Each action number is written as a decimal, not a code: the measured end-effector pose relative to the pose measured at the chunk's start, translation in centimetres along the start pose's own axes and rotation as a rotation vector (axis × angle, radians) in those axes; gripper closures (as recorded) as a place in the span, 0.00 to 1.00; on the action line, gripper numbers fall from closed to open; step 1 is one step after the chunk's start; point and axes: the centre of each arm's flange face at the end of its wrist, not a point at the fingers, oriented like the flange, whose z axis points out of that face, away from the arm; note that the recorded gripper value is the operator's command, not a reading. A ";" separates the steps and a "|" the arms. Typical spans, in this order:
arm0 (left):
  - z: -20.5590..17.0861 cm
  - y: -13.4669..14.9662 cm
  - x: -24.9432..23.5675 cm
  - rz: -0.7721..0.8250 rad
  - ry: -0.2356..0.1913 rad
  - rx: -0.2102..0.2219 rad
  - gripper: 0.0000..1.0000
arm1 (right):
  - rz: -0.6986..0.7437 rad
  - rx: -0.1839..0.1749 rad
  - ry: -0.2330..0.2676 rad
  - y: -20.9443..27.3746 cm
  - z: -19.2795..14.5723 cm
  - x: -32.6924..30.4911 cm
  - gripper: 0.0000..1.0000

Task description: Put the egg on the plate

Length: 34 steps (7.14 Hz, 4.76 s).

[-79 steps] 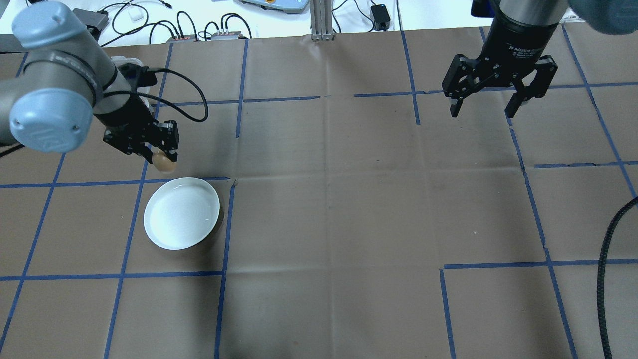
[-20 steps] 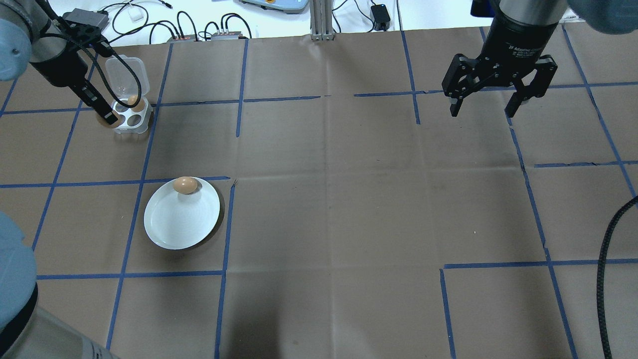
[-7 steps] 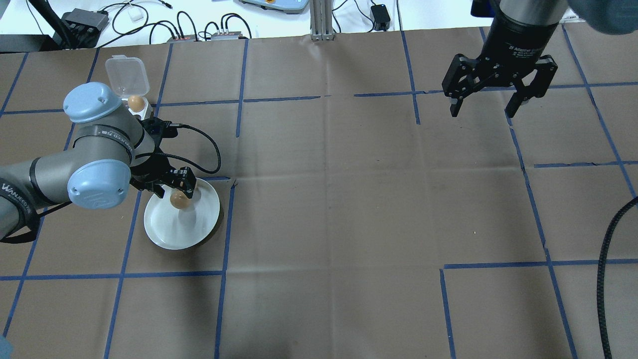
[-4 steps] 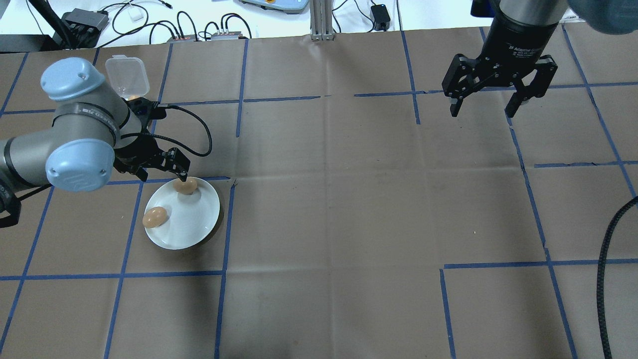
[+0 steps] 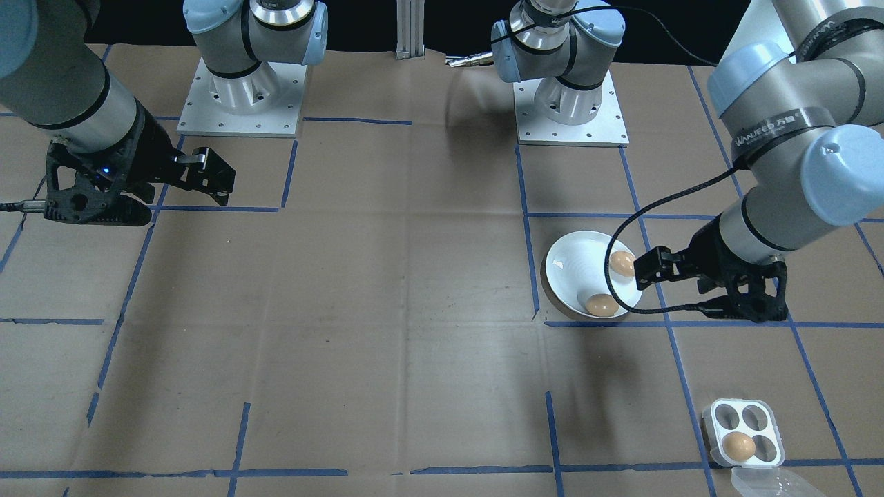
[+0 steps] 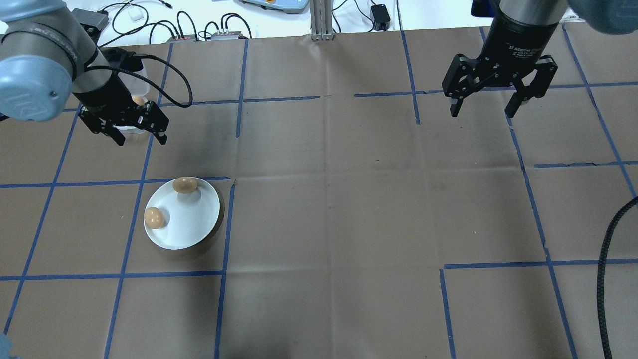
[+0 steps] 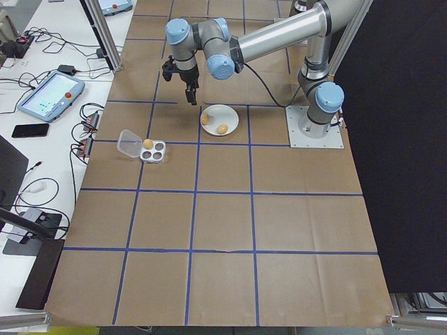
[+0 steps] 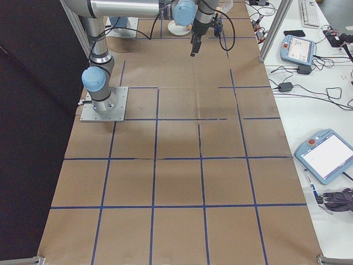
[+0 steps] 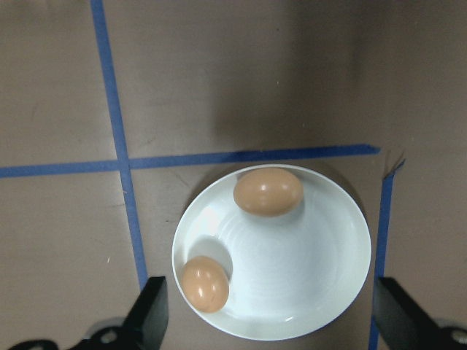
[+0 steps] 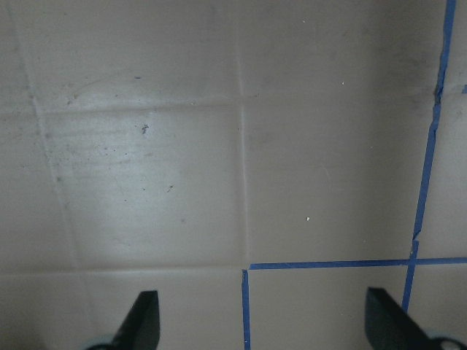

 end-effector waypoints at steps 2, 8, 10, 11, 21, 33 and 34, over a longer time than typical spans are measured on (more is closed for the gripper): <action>-0.7 -6.3 -4.2 -0.035 -0.018 0.070 0.00 | 0.000 0.000 0.000 0.0 0.0 0.0 0.00; 5.8 -18.9 -13.5 -0.068 -0.030 0.110 0.03 | 0.000 0.001 0.000 0.0 0.0 0.0 0.00; 9.5 -18.8 -13.5 -0.064 -0.023 0.087 0.02 | 0.000 0.001 0.000 0.0 0.0 0.0 0.00; 11.3 -18.5 -13.4 -0.059 -0.029 0.099 0.02 | 0.000 0.001 0.000 0.0 0.0 0.0 0.00; 12.9 -17.4 -13.3 -0.020 -0.039 0.091 0.47 | 0.000 0.001 0.000 0.0 0.0 0.0 0.00; -1.2 -9.3 -10.5 -0.075 0.003 0.008 0.92 | 0.000 0.000 0.000 0.0 0.0 0.0 0.00; -2.2 -6.5 -8.8 -0.105 0.017 -0.018 0.92 | 0.000 0.001 0.000 0.0 0.0 0.0 0.00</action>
